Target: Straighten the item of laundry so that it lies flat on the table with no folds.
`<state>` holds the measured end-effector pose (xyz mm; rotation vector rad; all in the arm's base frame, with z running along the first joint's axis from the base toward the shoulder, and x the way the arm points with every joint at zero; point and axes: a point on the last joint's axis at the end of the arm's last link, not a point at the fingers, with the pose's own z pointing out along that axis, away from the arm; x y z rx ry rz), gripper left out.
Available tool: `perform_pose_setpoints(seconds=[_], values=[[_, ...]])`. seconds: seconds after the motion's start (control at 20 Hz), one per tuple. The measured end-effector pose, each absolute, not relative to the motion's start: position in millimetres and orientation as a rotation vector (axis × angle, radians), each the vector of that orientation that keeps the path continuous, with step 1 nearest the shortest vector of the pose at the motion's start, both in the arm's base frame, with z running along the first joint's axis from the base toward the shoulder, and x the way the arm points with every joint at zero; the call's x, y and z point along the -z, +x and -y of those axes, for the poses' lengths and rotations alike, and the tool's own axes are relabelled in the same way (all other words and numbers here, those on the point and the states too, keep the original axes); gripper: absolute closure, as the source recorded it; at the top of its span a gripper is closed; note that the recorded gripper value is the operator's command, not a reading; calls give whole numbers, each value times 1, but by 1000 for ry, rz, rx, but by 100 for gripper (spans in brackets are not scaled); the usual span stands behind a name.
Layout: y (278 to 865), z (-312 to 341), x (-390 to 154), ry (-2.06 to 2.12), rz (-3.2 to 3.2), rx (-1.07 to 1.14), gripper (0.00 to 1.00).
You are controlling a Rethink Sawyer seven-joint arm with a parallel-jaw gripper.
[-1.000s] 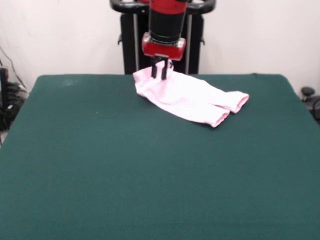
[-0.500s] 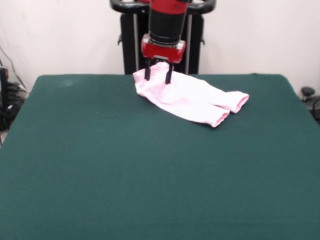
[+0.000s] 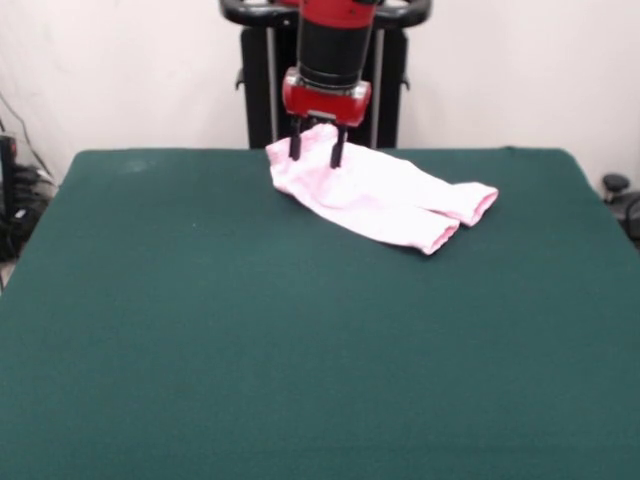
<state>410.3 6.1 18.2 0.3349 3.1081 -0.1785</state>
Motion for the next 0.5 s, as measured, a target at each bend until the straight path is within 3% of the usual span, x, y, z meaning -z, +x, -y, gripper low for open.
perform_pose_setpoints(seconds=[0.2,0.25,0.5], values=[[400,-9,-9,374,-3137,175,0],[392,-11,-2,403,-3158,173,100],[382,-14,3,480,-3181,172,100]])
